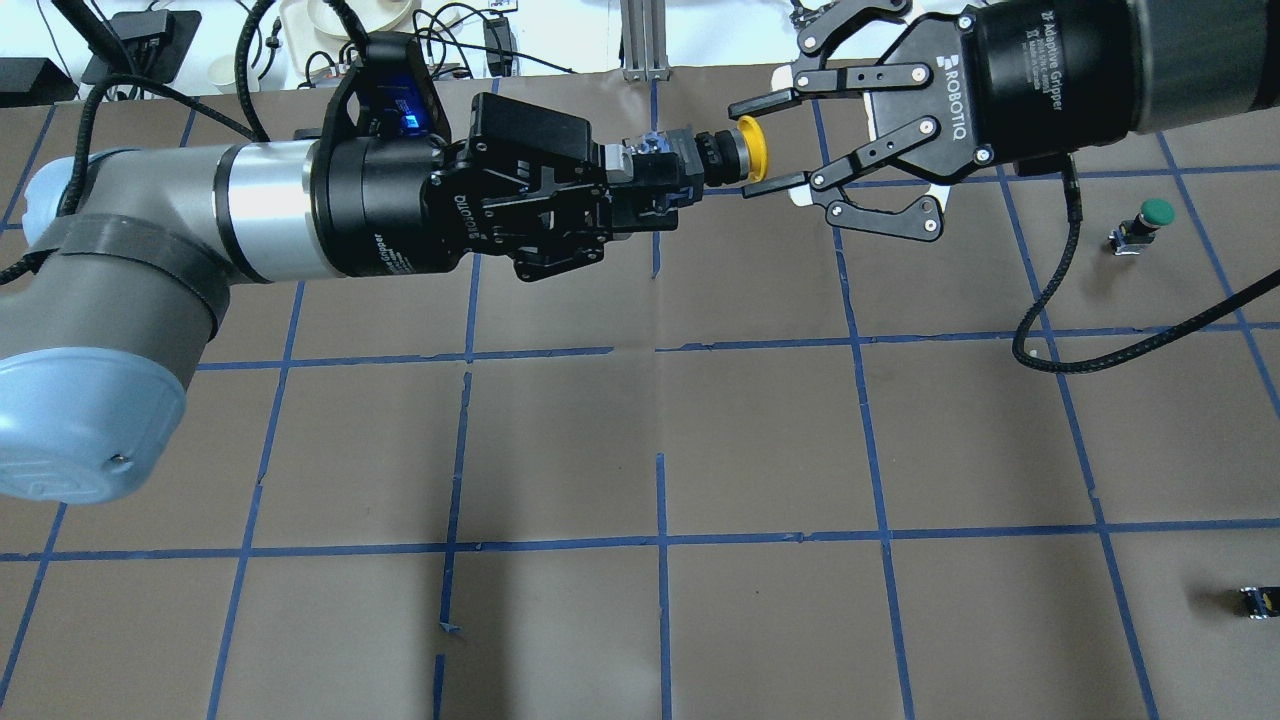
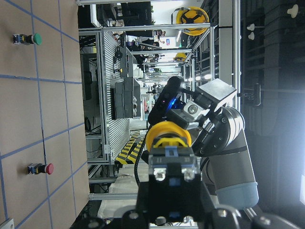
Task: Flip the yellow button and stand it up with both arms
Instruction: 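Close the right gripper on the yellow cap while the left gripper holds, then open the left gripper and pull it back from the button, then carry the button with the right gripper and lower it upright onto the table, then open the right gripper and release the upright yellow button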
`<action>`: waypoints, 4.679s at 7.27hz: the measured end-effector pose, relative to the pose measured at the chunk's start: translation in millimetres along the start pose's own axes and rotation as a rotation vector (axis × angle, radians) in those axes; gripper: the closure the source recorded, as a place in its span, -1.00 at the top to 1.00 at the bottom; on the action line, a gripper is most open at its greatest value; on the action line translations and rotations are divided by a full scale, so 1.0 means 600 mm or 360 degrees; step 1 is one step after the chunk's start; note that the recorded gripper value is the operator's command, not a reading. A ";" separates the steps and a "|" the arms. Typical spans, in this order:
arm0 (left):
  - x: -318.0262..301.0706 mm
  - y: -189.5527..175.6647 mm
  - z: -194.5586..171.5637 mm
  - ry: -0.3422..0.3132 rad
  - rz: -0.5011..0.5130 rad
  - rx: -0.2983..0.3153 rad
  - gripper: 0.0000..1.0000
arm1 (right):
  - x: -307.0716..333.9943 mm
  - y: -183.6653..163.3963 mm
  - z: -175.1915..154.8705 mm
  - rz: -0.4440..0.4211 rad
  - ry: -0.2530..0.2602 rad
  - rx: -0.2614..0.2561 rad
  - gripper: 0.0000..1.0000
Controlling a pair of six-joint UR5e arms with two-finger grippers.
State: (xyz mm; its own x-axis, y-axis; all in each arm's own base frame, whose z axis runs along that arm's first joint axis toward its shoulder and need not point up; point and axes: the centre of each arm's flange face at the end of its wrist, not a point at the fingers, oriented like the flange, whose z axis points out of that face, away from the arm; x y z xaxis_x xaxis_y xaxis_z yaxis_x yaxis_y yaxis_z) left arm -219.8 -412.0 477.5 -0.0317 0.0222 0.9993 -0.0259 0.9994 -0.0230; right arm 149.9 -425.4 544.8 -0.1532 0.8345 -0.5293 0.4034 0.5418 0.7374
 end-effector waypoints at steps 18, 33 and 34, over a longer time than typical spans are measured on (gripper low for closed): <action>-0.014 -0.082 -0.101 -0.2539 -0.0006 0.0103 0.96 | 0.184 -0.505 -0.349 -0.1767 0.1536 0.0860 -0.58; 0.038 -0.114 -0.157 -0.2396 -0.0137 0.0164 0.99 | 0.447 -0.643 -0.420 -0.2305 0.1314 0.0940 0.98; 0.040 -0.112 -0.156 -0.2396 -0.0133 0.0166 0.99 | 0.449 -0.643 -0.420 -0.2290 0.1310 0.0934 0.99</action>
State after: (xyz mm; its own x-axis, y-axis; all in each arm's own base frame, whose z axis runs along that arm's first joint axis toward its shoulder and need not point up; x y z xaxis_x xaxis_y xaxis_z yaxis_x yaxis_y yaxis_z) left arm -125.2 -476.4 506.0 -0.9888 -0.1448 0.0359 -0.1461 0.9886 -0.0358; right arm -274.4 -384.4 223.7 -0.9483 -0.3018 -0.0982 -0.2363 0.8779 -0.4164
